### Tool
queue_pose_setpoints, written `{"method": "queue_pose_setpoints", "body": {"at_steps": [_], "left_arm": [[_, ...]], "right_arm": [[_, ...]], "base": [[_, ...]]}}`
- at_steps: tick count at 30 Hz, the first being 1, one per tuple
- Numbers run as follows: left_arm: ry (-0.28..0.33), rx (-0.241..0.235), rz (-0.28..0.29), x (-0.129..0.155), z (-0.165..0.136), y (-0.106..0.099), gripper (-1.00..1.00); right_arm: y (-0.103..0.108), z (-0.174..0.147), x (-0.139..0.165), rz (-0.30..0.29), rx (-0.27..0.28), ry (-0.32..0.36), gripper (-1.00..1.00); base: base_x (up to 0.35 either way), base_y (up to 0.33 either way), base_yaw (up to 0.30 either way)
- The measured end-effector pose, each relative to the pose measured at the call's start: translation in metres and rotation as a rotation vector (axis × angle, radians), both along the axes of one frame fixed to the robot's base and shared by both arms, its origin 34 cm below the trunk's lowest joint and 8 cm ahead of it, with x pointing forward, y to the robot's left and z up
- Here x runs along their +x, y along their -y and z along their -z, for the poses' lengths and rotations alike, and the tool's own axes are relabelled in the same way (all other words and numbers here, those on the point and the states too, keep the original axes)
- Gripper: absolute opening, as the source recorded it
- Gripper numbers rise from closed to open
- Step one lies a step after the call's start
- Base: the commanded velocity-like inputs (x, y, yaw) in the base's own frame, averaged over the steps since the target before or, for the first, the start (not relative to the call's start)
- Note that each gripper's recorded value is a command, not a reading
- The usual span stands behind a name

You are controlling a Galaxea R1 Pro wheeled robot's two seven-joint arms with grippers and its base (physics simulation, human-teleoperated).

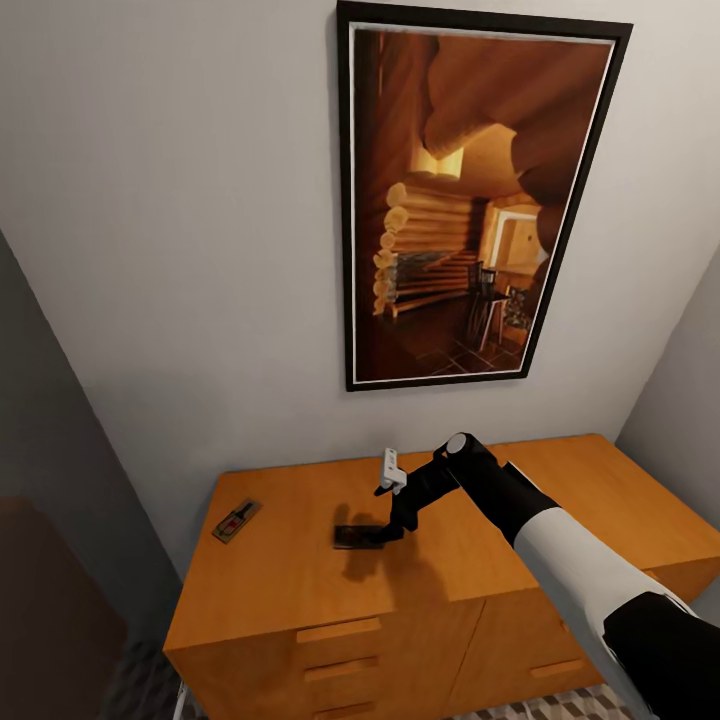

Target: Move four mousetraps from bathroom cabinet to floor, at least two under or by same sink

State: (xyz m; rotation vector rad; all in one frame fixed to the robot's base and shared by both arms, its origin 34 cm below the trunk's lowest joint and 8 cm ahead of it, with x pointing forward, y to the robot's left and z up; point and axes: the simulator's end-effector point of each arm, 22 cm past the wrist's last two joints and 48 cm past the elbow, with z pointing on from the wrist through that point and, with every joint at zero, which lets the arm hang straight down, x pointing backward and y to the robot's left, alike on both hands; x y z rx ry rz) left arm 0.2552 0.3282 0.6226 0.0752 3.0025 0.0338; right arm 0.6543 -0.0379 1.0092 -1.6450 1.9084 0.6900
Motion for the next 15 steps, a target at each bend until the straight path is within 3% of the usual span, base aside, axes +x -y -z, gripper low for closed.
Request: {"method": "queue_pose_setpoints", "body": {"at_steps": [15], "left_arm": [[-0.015,0.0,0.0,-0.0071,0.002,0.0,1.0]], "right_arm": [[0.0003,0.0069,0.0001,0.0,-0.001,-0.012,1.0]], "base": [[0.0,0.0,0.0]]}}
